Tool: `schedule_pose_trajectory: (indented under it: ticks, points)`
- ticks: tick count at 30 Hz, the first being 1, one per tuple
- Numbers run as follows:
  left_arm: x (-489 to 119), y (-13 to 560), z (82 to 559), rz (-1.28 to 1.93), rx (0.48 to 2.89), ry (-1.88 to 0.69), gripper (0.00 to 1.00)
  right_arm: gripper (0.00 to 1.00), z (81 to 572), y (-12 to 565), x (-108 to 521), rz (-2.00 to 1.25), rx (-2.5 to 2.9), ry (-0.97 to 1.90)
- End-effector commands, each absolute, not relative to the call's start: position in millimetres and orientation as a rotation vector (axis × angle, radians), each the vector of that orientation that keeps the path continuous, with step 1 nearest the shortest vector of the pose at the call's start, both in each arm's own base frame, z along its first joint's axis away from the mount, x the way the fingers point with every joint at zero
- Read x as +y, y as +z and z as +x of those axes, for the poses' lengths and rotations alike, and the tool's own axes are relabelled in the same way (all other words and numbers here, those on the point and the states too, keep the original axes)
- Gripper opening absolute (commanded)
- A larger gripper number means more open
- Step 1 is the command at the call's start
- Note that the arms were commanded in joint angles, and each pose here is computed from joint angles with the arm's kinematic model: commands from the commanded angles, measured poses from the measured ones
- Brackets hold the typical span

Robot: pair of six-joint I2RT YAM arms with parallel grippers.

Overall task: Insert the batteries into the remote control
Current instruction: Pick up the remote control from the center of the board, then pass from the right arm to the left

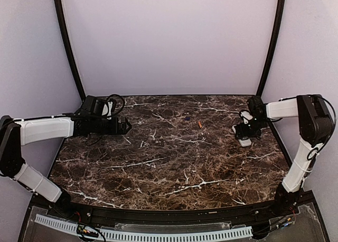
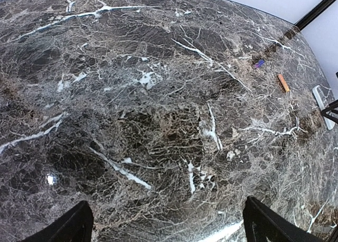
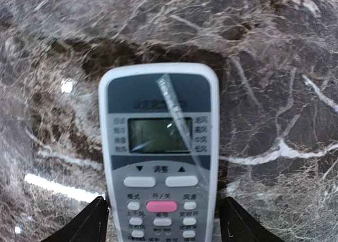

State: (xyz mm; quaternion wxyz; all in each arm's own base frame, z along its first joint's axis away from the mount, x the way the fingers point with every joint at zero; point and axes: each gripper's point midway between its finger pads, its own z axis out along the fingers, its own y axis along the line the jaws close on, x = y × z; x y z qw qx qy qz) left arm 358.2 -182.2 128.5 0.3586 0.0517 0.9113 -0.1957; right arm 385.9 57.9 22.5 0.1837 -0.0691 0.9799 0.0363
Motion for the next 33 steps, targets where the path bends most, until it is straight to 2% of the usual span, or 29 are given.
schedule_pose_trajectory:
  ticks: [1, 4, 12, 17, 21, 23, 28, 33]
  points:
    - [-185, 133, 358, 0.152, 2.352, -0.502, 1.0, 0.67, 385, 14, 58, -0.224, 2.804, 0.062]
    - [-186, 134, 360, 0.152, 2.349, -0.504, 1.0, 0.58, 385, 10, 62, -0.246, 2.816, 0.062]
    - [-180, 141, 362, 0.124, 2.326, -0.476, 1.0, 0.43, 388, 29, 103, -0.333, 2.752, 0.302]
    - [-172, 156, 363, 0.048, 2.26, -0.474, 1.0, 0.41, 395, 72, 145, -0.437, 2.618, 0.462]
    - [-172, 182, 357, -0.076, 2.094, -0.629, 1.0, 0.4, 393, 123, 192, -0.567, 2.446, 0.653]
    - [-184, 213, 351, -0.009, 1.926, -0.762, 1.0, 0.4, 390, 154, 215, -0.62, 2.331, 0.77]
    - [-212, 233, 339, 0.202, 1.903, -0.859, 1.0, 0.38, 369, 225, 257, -0.704, 2.061, 1.078]
    - [-233, 262, 318, 0.348, 1.758, -1.012, 1.0, 0.38, 343, 286, 280, -0.793, 1.805, 1.311]
